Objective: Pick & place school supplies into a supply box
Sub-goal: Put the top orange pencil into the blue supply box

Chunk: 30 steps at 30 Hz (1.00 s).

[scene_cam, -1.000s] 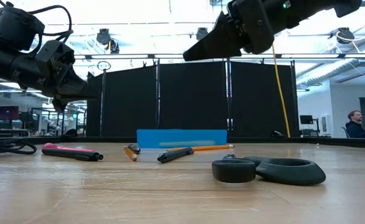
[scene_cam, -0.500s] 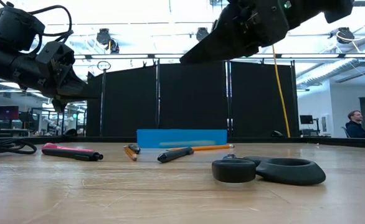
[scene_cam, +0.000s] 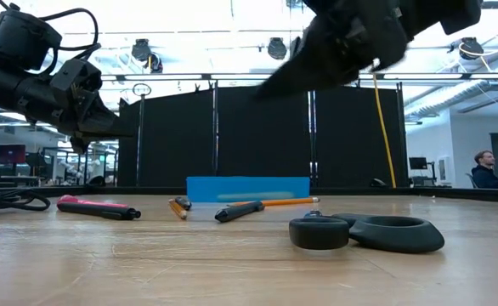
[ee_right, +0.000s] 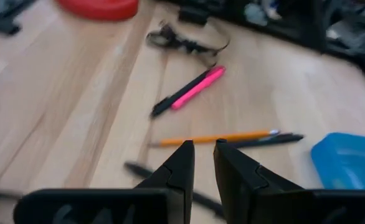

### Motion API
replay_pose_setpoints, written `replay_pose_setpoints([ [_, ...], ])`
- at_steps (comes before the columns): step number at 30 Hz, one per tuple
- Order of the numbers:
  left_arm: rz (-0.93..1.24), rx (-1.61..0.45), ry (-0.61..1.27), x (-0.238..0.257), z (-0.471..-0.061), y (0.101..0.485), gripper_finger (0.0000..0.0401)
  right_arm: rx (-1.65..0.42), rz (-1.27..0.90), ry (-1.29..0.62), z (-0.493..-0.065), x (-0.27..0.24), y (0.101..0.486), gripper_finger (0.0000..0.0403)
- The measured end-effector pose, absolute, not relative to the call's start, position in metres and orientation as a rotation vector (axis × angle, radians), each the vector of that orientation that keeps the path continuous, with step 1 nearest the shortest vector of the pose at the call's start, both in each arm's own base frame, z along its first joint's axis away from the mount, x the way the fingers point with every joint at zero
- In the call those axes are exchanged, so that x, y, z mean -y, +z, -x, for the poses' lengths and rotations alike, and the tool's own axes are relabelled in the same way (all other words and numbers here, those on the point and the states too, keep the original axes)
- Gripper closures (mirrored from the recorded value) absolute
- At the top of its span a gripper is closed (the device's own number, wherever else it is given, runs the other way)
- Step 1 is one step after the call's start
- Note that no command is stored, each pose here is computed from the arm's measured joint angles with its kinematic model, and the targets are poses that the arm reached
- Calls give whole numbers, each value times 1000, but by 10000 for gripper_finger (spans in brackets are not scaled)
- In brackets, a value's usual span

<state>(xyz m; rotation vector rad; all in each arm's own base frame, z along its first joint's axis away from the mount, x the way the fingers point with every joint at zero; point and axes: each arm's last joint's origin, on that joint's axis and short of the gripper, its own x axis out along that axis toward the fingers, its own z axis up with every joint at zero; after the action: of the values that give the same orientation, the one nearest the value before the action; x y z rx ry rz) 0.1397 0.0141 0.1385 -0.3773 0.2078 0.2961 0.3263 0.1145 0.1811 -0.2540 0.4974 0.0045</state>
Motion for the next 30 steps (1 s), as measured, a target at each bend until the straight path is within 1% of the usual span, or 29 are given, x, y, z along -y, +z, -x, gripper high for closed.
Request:
replay_pose_setpoints([
  [2,376,-207,300,-14,-140,138,370,-541,244,30,-326,-110,178,348],
  [4,375,-205,313,-15,-140,138,370,-594,236,16,-328,-106,179,348],
  [9,374,-205,322,-15,-139,138,370,-672,216,85,-339,-102,196,348],
  [11,377,-205,322,-15,-139,138,370,-698,174,67,-343,-97,203,348],
  [14,377,-210,323,-15,-139,138,370,-786,180,68,-345,-85,208,348],
  [18,378,-235,328,-15,-139,135,370,-921,181,34,-342,-62,204,348],
  [22,378,-246,331,-15,-138,134,370,-1043,237,26,-336,-39,198,348],
  [25,374,-246,331,-15,-138,134,370,-1067,257,50,-335,-27,197,348],
  [30,369,-241,355,-15,-138,134,370,-1080,189,64,-336,-3,197,348],
])
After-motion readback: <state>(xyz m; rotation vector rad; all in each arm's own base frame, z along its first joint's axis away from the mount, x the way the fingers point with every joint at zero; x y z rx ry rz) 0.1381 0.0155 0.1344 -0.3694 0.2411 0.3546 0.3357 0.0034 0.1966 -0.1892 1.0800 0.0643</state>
